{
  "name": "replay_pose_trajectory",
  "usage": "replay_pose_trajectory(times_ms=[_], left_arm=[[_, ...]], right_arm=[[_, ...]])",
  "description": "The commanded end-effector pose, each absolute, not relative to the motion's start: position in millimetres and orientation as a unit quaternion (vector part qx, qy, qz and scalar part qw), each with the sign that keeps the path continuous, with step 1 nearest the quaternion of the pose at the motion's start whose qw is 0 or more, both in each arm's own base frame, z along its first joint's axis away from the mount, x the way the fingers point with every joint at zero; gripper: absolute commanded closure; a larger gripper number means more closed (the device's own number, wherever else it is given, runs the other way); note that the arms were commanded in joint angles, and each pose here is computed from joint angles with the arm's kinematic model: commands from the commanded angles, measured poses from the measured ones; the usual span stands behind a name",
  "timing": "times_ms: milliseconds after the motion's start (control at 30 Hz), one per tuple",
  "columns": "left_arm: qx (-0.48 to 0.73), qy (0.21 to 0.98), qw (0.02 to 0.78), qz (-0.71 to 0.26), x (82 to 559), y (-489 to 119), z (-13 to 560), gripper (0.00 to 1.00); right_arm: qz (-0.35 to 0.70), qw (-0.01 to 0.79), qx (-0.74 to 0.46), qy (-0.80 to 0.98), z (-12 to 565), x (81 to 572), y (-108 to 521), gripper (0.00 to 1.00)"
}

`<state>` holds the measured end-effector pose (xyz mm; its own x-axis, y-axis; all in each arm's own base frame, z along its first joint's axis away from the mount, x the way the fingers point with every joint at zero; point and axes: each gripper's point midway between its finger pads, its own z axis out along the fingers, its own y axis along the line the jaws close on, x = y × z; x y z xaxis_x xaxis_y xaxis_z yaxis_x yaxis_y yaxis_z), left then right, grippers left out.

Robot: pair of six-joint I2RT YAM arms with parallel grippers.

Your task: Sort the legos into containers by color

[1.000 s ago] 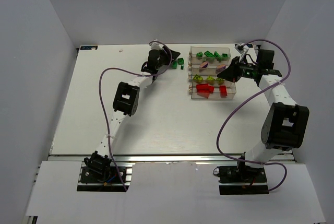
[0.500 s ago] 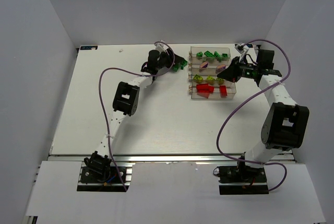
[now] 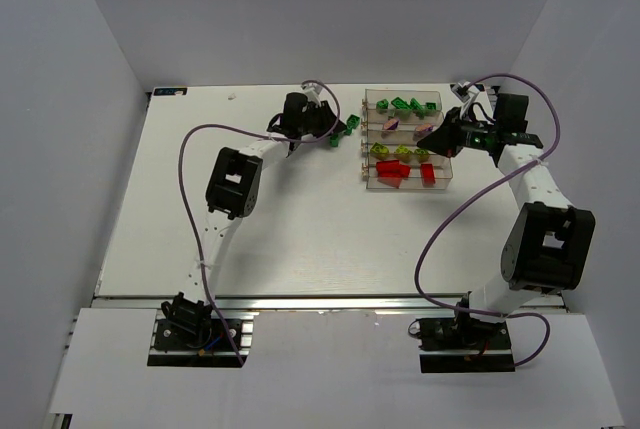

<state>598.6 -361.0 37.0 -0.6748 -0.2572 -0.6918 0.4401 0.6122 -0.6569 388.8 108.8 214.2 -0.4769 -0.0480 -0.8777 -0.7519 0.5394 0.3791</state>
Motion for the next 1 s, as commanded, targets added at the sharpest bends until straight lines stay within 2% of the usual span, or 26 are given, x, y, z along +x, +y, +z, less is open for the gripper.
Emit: replay_pose_trajectory(times_ms=[0, 267, 400, 500, 633, 867, 967], left_arm=[[0.08, 0.815, 0.401, -0.41, 583, -356, 55, 0.67], [0.077, 0.82, 0.378, -0.423, 541, -348, 52, 0.69], [0.034, 0.806, 0.423, -0.413, 551, -333, 96, 0.51], [0.002, 0.809, 0.446, -0.384, 561, -318, 123, 0.3], [-0.033, 0.824, 0.459, -0.33, 564, -296, 144, 0.24], [-0.022, 0.901, 0.377, -0.214, 503, -280, 114, 0.21], [-0.028, 0.924, 0.35, -0.151, 492, -272, 98, 0.21]], right_arm=[[0.398, 0.452, -0.276, 0.749, 229, 381, 108, 0.91], [0.399, 0.451, -0.279, 0.748, 231, 378, 109, 0.91], [0.397, 0.452, -0.283, 0.748, 232, 379, 109, 0.91], [0.395, 0.452, -0.284, 0.748, 233, 379, 109, 0.91], [0.392, 0.45, -0.283, 0.751, 231, 379, 108, 0.91], [0.377, 0.445, -0.274, 0.765, 224, 386, 104, 0.9], [0.37, 0.443, -0.272, 0.77, 223, 392, 105, 0.89]])
